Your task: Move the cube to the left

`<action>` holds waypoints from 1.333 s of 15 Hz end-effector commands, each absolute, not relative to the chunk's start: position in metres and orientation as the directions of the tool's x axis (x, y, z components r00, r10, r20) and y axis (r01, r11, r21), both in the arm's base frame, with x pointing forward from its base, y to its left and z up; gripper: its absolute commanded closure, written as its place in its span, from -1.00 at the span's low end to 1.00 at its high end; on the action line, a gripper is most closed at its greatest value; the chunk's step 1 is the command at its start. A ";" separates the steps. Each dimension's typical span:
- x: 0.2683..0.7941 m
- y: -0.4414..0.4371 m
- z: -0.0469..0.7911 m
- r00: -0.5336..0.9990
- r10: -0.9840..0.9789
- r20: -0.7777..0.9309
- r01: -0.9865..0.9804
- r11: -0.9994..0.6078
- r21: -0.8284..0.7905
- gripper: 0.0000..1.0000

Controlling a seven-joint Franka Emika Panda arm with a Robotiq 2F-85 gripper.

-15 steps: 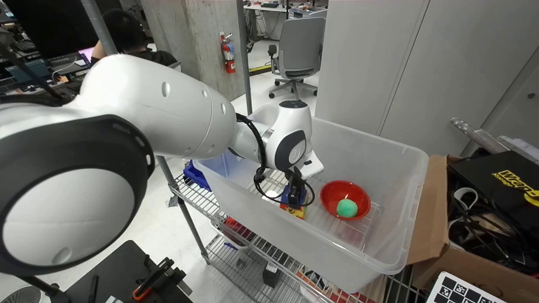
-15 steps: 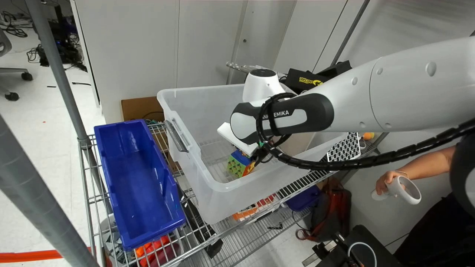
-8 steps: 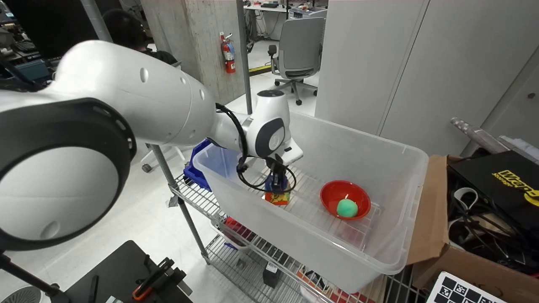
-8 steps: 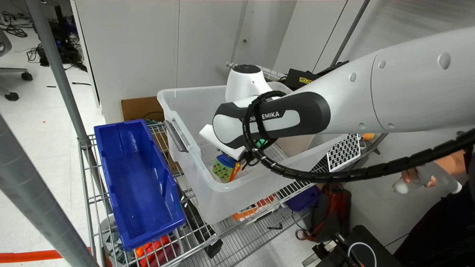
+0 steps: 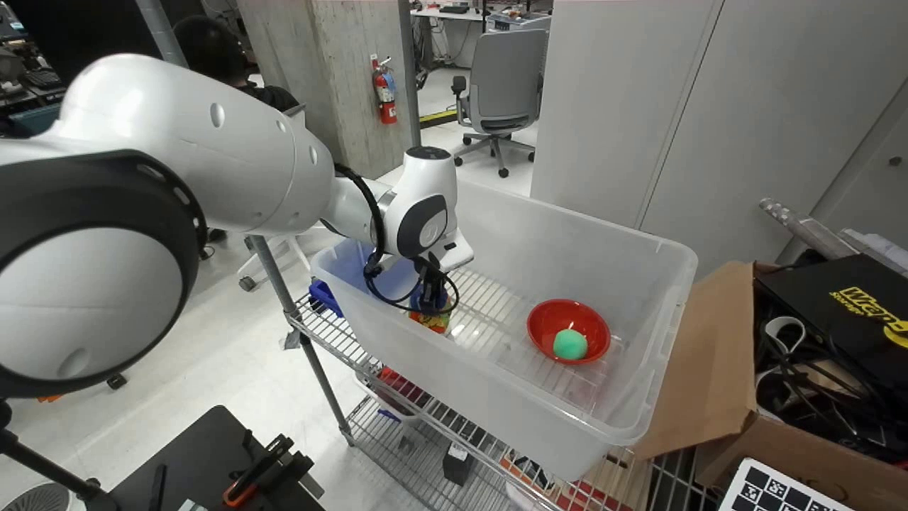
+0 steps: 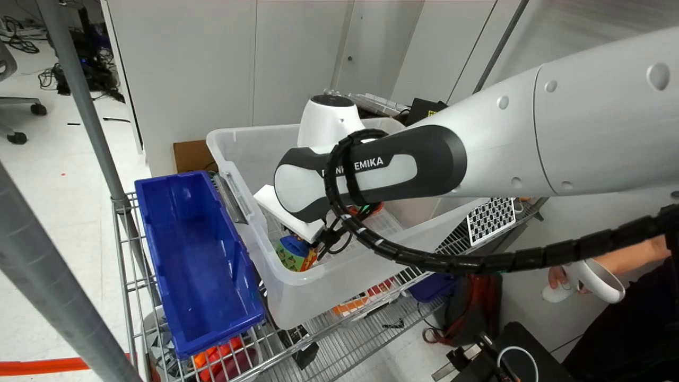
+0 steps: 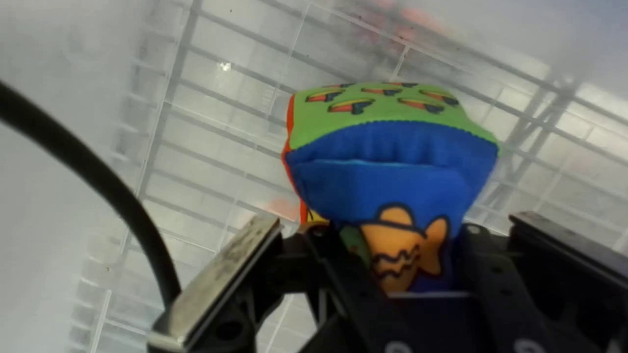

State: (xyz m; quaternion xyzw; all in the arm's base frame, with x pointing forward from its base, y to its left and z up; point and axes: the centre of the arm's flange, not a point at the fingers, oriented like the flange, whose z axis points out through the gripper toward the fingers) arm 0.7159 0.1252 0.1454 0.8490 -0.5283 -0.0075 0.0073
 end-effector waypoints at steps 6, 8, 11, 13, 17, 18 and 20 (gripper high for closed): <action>0.715 0.102 0.141 0.359 -0.932 -0.045 -0.933 -0.360 0.027 -0.47; 0.711 0.101 0.147 0.355 -0.934 -0.044 -0.934 -0.357 0.034 -0.76; 0.690 0.099 0.172 0.361 -0.932 -0.020 -0.931 -0.362 0.044 -1.00; 0.673 0.095 0.199 0.361 -0.933 -0.009 -0.932 -0.361 0.036 -1.00; 0.646 0.087 0.267 0.364 -0.931 -0.031 -0.931 -0.363 -0.026 -1.00; 0.639 0.085 0.285 0.362 -0.931 -0.049 -0.932 -0.359 -0.052 -1.00; 0.669 0.090 0.263 0.362 -0.932 -0.023 -0.932 -0.362 -0.027 -1.00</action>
